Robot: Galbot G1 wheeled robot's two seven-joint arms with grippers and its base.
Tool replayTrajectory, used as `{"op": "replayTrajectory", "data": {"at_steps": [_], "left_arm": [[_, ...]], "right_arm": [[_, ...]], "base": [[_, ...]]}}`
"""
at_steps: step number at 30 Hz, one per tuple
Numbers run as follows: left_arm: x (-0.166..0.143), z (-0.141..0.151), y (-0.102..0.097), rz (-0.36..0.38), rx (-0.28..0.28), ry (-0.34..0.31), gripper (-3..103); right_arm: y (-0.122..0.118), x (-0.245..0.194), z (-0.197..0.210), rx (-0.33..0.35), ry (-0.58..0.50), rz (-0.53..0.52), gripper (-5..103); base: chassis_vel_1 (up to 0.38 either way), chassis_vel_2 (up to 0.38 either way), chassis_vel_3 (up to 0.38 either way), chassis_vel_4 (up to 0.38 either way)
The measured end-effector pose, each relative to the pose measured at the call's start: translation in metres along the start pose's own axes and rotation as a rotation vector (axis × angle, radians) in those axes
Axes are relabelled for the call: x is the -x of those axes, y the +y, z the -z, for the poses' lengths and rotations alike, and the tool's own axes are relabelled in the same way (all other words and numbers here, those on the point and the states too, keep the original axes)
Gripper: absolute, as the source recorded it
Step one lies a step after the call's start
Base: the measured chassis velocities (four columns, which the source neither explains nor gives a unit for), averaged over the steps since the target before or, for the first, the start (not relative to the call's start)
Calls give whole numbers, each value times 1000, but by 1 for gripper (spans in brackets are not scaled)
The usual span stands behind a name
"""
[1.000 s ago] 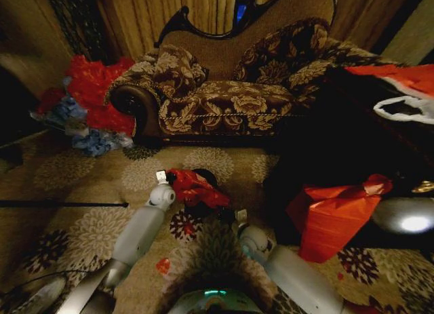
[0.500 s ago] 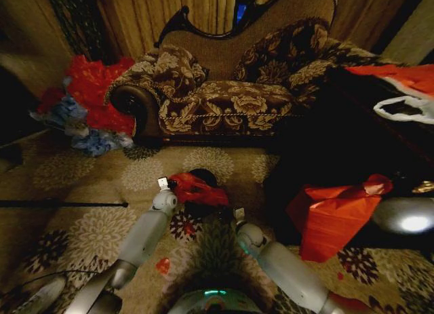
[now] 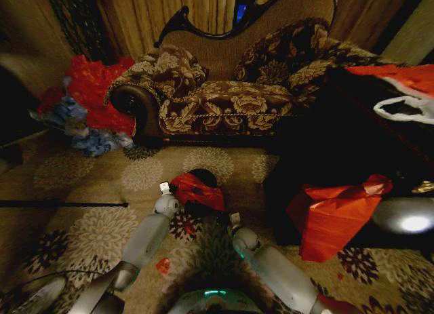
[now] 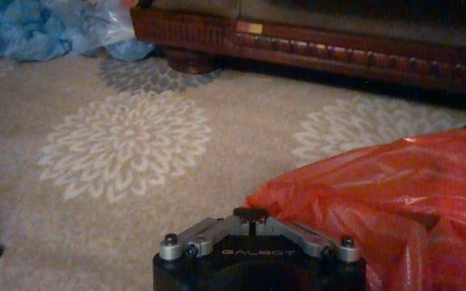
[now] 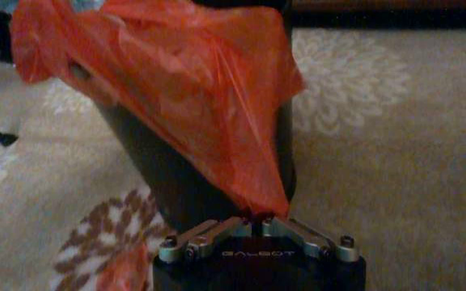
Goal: Place a garbage bag over the trash bin.
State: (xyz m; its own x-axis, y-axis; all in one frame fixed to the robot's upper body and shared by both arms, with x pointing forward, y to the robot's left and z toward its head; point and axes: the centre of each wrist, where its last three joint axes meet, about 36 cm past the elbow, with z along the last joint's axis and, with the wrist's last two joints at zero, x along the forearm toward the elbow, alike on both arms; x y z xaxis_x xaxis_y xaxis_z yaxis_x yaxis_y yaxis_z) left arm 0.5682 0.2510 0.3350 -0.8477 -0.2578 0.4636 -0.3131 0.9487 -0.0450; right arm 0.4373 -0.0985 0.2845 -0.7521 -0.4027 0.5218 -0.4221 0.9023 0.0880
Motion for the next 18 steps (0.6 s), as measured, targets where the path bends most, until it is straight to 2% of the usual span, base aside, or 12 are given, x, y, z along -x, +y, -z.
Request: {"op": "replayTrajectory", "data": {"at_steps": [6, 7, 10, 11, 12, 14, 15, 16, 17, 18], "left_arm": [[7, -7, 5, 13, 11, -5, -3], [5, -5, 5, 8, 10, -13, 2], [-1, 2, 2, -10, 1, -29, 7], [-8, 9, -1, -29, -3, -39, 12], [-12, 11, -2, -36, -4, -44, 18], [-15, 13, -3, -43, -4, -51, 18], [-26, 18, -4, -56, -2, -71, 28], [-32, 21, -4, -61, -1, -81, 34], [-40, 24, -3, -66, 4, -95, 39], [-40, 24, -3, -66, 4, -95, 39]], "right_arm": [[-2, 6, -10, -4, 11, -25, 0], [-3, 6, -8, -5, 5, -33, 0], [0, 1, 0, -6, -14, -30, 0], [3, -7, 8, -5, -24, -17, -3], [6, -11, 11, -4, -29, -12, 1], [7, -14, 13, -4, -34, -10, 1], [12, -28, 18, -1, -47, -6, 12], [15, -35, 20, 1, -50, -4, 18], [19, -48, 21, 6, -48, 4, 22], [19, -48, 21, 6, -48, 4, 22]], "base": [[0, 0, 0, 0], [0, 0, 0, 0], [0, 0, 0, 0], [0, 0, 0, 0], [0, 0, 0, 0], [0, 0, 0, 0], [0, 0, 0, 0], [0, 0, 0, 0], [0, 0, 0, 0], [0, 0, 0, 0]]}}
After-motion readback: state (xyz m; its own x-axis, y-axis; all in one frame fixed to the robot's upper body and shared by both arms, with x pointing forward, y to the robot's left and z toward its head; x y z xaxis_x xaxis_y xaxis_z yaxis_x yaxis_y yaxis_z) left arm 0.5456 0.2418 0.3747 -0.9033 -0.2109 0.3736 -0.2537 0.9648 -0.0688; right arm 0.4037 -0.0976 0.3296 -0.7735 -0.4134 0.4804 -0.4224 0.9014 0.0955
